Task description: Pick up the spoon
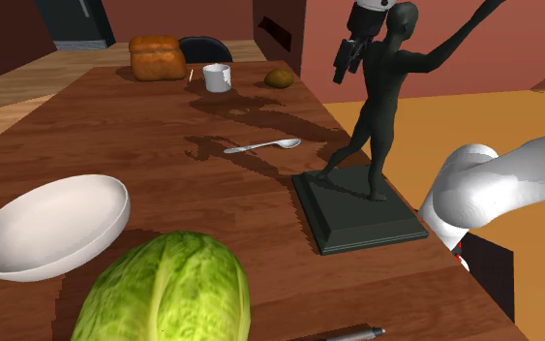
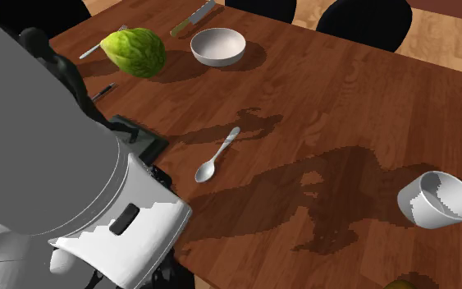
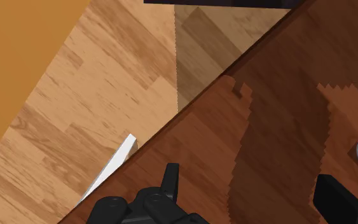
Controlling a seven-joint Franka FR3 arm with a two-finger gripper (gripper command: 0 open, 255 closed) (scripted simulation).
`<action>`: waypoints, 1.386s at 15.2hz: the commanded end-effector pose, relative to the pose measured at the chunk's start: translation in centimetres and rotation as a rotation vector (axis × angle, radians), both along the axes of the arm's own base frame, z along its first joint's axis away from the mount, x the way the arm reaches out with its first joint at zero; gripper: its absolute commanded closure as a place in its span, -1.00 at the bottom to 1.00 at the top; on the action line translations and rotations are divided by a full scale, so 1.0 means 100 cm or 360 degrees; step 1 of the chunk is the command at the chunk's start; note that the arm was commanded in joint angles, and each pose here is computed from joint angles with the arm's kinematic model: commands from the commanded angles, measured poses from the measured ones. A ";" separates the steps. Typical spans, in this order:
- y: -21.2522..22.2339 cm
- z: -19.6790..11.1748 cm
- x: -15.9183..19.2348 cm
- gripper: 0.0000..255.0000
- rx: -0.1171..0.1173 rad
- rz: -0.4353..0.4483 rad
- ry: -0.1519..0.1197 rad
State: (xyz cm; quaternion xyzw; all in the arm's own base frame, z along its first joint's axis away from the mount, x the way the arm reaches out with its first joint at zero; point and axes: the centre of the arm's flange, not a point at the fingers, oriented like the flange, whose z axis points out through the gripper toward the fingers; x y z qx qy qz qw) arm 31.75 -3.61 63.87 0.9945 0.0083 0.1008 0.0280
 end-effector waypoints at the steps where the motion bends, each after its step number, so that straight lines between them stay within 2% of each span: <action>1: 0.000 0.000 0.000 -1.00 0.0000 0.0000 0.0000; 11: 0.080 -0.048 0.071 -1.00 0.0134 0.0476 0.0027; 21: 0.181 -0.088 0.115 -1.00 0.0268 0.0952 0.0054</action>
